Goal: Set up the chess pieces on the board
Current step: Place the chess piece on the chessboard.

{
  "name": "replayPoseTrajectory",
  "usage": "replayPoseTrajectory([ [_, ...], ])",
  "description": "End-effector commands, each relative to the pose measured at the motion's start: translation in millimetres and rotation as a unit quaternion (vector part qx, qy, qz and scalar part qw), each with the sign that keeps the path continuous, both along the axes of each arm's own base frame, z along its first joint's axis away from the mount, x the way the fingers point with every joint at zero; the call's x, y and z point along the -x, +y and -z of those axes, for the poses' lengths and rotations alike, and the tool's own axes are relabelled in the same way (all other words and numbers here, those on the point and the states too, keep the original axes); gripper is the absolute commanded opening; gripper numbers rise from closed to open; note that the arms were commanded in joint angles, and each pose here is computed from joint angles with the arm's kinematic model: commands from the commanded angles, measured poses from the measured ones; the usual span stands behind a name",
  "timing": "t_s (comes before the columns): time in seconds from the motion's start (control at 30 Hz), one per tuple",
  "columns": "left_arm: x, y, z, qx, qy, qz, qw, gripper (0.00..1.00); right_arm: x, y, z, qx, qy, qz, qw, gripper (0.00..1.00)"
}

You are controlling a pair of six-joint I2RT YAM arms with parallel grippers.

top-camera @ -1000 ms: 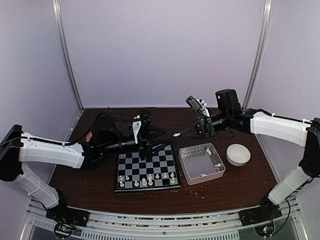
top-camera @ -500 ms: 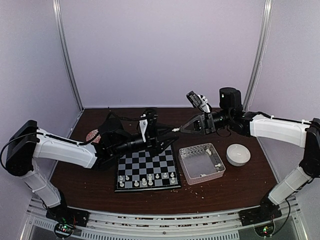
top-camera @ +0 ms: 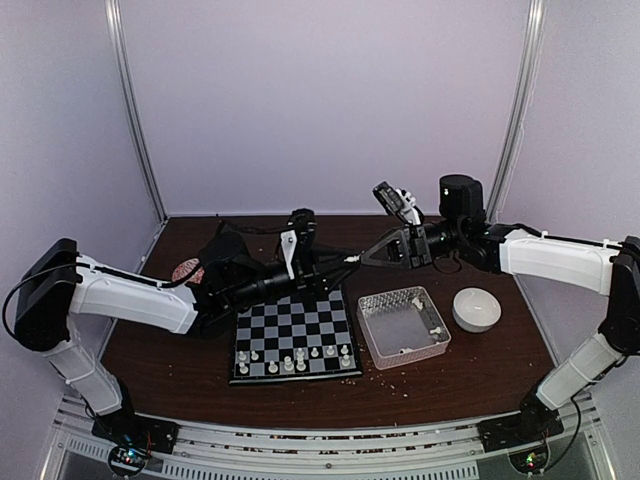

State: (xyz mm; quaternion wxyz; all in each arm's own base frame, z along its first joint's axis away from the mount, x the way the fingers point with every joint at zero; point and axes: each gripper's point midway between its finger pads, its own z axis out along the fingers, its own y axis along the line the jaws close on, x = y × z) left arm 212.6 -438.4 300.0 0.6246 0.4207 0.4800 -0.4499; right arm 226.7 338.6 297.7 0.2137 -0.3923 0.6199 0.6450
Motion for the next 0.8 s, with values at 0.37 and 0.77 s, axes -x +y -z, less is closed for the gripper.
replayPoseTrajectory([
  [0.37, -7, 3, -16, 0.026, 0.001, -0.004, 1.000, 0.06, 3, -1, -6, -0.011, -0.009, -0.004, 1.000, 0.13],
  [0.77, -9, 32, 34, -0.243, 0.059, -0.043, 0.967, 0.04, -41, -83, 48, 0.126, -0.106, 0.107, 0.981, 0.56],
])
